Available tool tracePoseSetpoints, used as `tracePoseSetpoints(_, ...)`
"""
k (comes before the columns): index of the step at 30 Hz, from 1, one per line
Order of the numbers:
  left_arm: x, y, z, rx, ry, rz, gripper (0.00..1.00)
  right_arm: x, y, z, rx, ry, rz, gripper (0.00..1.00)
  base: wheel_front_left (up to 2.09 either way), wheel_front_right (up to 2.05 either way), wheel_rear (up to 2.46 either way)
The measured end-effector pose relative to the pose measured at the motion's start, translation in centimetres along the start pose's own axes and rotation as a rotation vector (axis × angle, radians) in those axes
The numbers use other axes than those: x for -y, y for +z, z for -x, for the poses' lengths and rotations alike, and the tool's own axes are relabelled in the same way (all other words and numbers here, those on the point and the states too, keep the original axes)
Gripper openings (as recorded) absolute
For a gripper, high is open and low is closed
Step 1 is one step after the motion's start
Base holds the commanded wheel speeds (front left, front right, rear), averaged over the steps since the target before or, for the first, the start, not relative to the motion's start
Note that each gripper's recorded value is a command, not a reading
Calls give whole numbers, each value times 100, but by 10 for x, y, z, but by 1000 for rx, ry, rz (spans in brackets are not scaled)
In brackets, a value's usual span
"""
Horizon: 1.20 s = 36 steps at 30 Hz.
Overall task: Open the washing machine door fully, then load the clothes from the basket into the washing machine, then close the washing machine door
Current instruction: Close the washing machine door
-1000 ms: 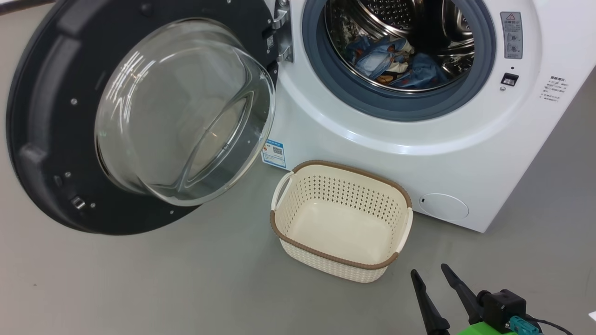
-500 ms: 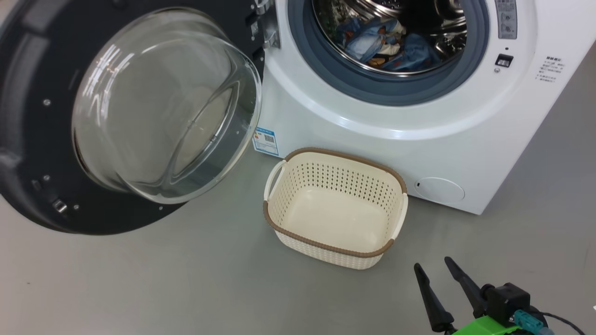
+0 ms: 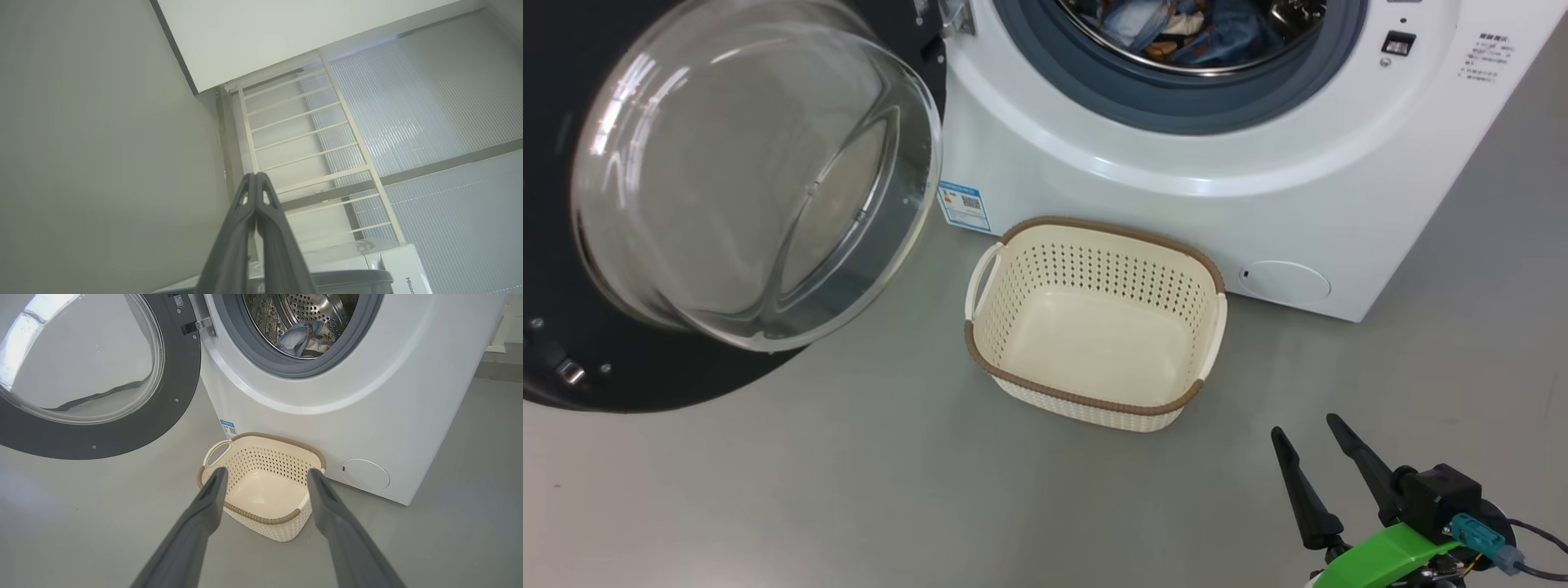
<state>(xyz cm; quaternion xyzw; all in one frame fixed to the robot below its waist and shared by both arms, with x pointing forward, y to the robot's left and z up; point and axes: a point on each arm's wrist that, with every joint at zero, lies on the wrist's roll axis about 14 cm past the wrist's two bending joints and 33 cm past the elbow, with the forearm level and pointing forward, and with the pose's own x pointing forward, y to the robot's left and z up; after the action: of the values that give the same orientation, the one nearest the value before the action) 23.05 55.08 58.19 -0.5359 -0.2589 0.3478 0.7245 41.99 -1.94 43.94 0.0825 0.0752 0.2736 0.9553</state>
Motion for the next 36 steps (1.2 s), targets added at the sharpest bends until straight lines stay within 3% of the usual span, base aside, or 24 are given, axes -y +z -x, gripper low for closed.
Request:
tracePoseSetpoints(17,-17,-64,-21,-183,56,11,0,36,-2,6,-18,-78,17,100,0,0,0)
tracePoseSetpoints(36,-14,-105,-19,-351,33,27,0,41,-5,8,-29,-88,12,100,0,0,0)
